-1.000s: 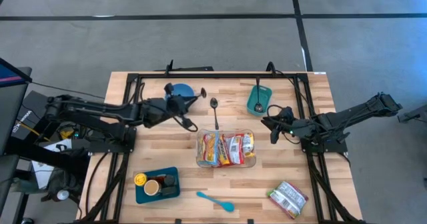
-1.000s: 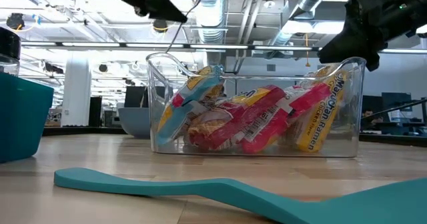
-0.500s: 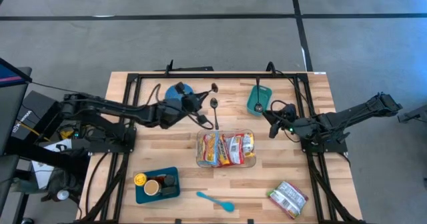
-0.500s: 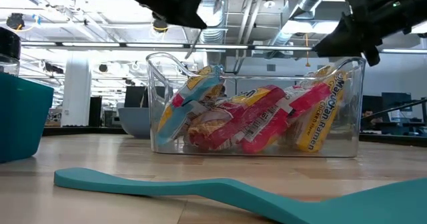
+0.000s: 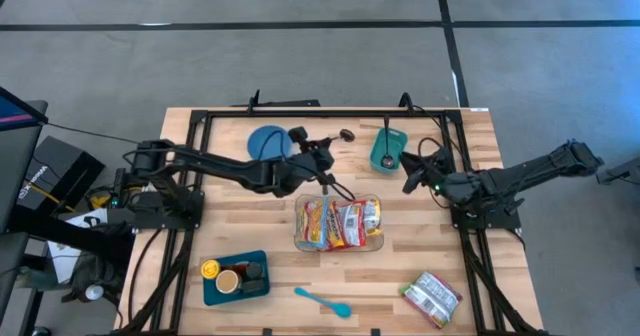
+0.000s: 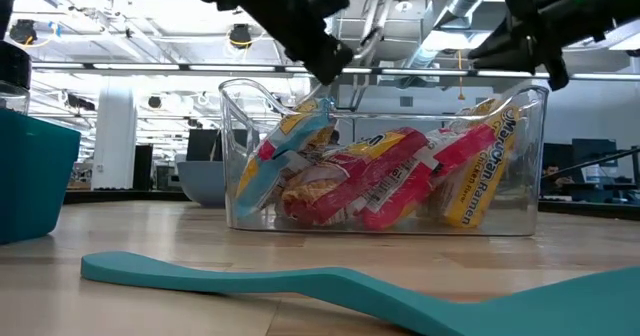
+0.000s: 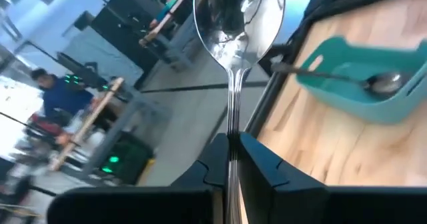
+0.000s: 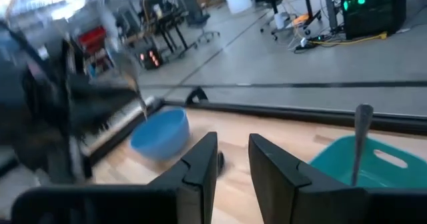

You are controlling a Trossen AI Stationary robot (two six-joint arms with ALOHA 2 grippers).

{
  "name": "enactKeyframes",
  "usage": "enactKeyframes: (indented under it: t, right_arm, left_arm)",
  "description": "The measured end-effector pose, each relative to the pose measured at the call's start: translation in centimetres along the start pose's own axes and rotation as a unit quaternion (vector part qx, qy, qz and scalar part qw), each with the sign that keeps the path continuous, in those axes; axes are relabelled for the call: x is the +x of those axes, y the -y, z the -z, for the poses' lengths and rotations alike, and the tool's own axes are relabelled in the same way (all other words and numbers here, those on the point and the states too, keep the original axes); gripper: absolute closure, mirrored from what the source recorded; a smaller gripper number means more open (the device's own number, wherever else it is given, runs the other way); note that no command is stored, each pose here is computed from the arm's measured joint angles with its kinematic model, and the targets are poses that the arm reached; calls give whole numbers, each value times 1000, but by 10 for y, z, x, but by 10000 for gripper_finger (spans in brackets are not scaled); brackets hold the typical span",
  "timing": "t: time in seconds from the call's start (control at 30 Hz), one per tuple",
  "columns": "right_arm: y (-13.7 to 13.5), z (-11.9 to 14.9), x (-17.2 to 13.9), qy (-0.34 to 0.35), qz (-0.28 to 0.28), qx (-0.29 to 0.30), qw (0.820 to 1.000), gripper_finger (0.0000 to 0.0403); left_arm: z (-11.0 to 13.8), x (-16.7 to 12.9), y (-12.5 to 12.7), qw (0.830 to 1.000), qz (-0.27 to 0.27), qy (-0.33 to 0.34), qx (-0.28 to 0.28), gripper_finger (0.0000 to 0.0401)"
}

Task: Pick & Place Food Item
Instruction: Put the silver spoon into the blue bin

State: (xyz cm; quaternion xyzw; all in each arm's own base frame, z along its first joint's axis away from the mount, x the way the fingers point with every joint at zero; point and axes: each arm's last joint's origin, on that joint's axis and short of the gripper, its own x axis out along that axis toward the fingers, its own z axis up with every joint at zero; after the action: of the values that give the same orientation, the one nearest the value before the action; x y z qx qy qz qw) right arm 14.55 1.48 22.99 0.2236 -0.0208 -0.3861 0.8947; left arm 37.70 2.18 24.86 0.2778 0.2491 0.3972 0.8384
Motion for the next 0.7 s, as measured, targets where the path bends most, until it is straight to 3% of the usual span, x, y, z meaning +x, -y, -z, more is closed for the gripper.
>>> enactKeyframes:
  t: [0.2,0.47,0.7]
  right_arm:
    - [-1,-13,9,27,-11,65,997,321]
    - [-3,-40,24,-10,-90,80,993,321]
    - [-3,-65,36,-88,-56,65,992,321]
  left_arm:
    - [-2,12,17,998,-7,-14,66,389]
    - [-1,17,25,990,-6,-18,139,389]
    - [-3,17,24,972,-8,-13,232,389]
